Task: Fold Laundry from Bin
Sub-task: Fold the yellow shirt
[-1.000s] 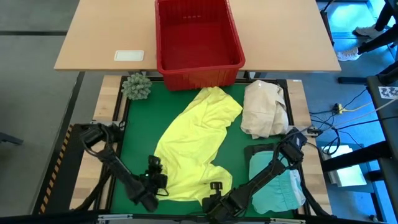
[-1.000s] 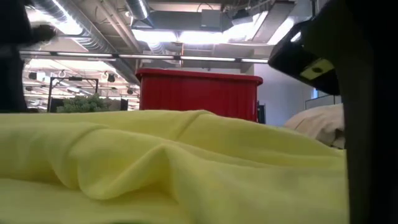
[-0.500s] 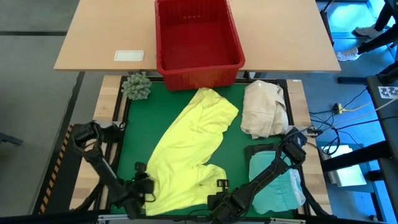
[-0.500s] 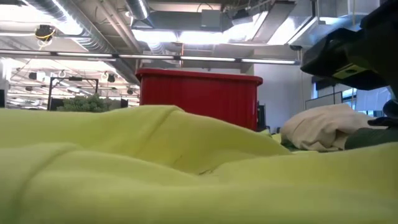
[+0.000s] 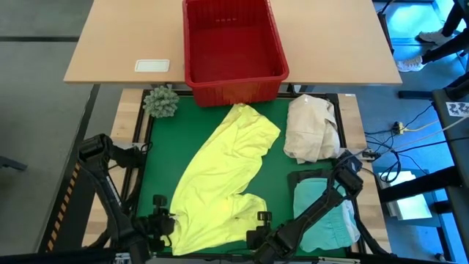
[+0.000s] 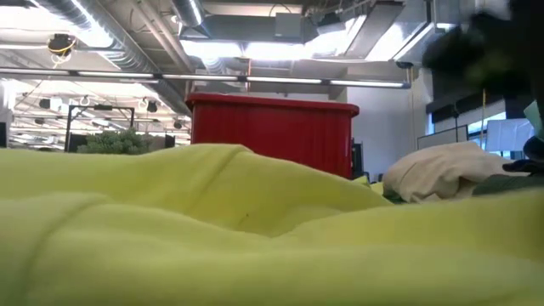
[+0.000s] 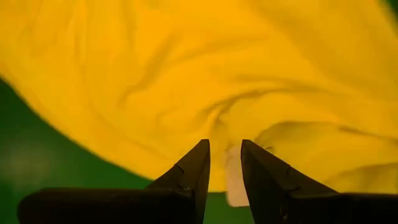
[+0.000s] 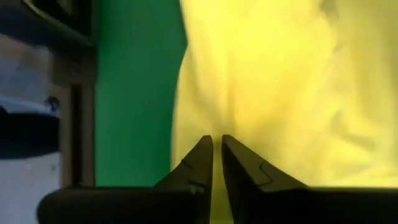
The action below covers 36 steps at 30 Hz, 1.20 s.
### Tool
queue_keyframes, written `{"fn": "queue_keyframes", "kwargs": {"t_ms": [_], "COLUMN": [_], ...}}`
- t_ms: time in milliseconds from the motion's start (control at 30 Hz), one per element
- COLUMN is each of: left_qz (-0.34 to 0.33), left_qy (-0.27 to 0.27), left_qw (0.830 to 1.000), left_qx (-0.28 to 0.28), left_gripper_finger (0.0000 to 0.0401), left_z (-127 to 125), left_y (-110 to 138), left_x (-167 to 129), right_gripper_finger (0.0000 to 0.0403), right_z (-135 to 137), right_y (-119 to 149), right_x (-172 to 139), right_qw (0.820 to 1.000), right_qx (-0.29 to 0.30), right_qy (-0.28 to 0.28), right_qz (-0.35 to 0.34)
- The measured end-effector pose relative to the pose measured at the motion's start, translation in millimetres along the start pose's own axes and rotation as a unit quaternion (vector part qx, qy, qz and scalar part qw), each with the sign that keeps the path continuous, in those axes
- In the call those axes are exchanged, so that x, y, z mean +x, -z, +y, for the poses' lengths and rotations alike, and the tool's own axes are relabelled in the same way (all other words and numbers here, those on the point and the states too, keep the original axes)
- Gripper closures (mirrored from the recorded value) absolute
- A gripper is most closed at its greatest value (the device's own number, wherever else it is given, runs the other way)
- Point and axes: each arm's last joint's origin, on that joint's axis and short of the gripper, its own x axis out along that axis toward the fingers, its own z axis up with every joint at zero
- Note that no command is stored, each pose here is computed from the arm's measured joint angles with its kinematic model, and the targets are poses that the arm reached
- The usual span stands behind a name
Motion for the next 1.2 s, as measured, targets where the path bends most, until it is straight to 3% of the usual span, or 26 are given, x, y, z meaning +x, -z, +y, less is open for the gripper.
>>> {"fn": "queue_keyframes", "kwargs": {"t_ms": [200,433,633,833,1000,1200], "left_qz": [0.006,0.023,0.034,0.072,0.125,0.164], "left_qy": [0.07,0.157,0.189,0.201,0.196,0.158], "left_qw": [0.997,0.986,0.98,0.976,0.97,0.964], "left_qx": [0.044,0.048,0.041,0.048,0.066,0.137], "left_gripper_finger": [0.0314,0.0314,0.0312,0.0275,0.0236,0.0212], "left_z": [-12.5,-26.9,-37.7,-50.6,-47.4,-36.8], "left_y": [-7.7,-6.6,-6.9,-1.9,4.3,12.5], "left_x": [-16.9,-22.4,-16.1,0.3,2.9,3.6], "right_gripper_finger": [0.0345,0.0241,0.0165,0.0157,0.0169,0.017], "right_z": [7.7,16.7,13.6,9.9,9.9,9.4], "right_y": [-3.2,-2.0,-0.6,1.8,1.7,1.2], "right_x": [-19.6,-15.5,-14.3,-13.9,-13.9,-13.9], "right_qw": [0.999,0.998,0.998,0.999,0.999,0.998], "right_qx": [-0.014,-0.015,-0.017,-0.022,-0.022,-0.021], "right_qy": [-0.01,-0.029,-0.014,0.009,0.01,0.019], "right_qz": [-0.046,-0.062,-0.055,-0.047,-0.048,-0.056]}}
